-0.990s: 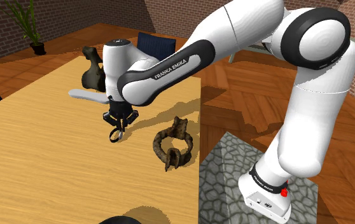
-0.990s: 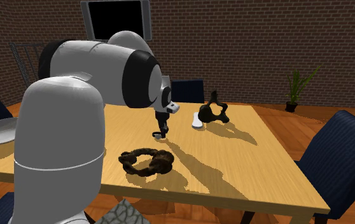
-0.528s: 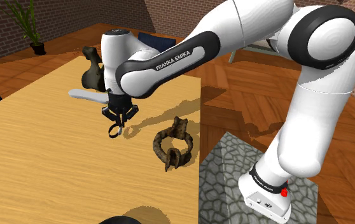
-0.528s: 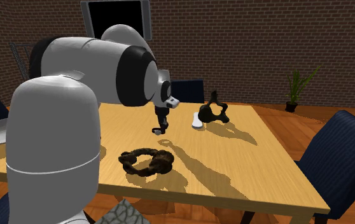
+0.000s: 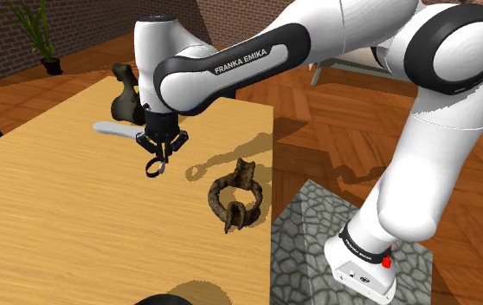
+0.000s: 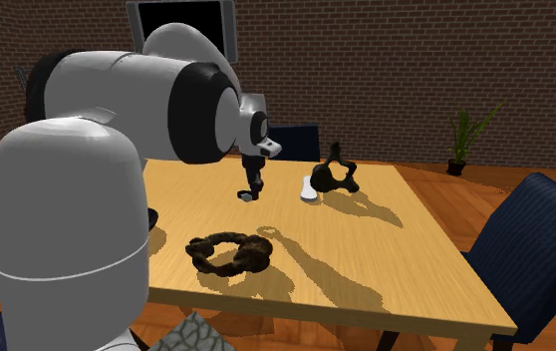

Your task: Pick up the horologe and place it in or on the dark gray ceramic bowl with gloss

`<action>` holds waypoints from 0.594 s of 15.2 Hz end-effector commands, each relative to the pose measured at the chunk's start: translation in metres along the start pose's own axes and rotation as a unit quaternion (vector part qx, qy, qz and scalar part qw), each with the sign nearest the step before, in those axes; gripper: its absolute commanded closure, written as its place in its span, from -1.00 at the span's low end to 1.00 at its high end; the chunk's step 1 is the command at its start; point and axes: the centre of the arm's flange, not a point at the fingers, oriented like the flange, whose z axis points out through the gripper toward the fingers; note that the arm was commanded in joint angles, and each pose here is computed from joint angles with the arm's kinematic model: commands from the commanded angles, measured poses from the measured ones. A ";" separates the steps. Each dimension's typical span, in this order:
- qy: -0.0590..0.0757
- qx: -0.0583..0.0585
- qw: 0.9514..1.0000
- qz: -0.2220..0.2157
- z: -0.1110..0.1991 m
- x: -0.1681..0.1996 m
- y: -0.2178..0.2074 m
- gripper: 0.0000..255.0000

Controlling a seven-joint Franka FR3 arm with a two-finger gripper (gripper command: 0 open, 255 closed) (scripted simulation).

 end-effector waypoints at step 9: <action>0.000 0.000 1.000 0.000 -0.053 0.000 -0.003 1.00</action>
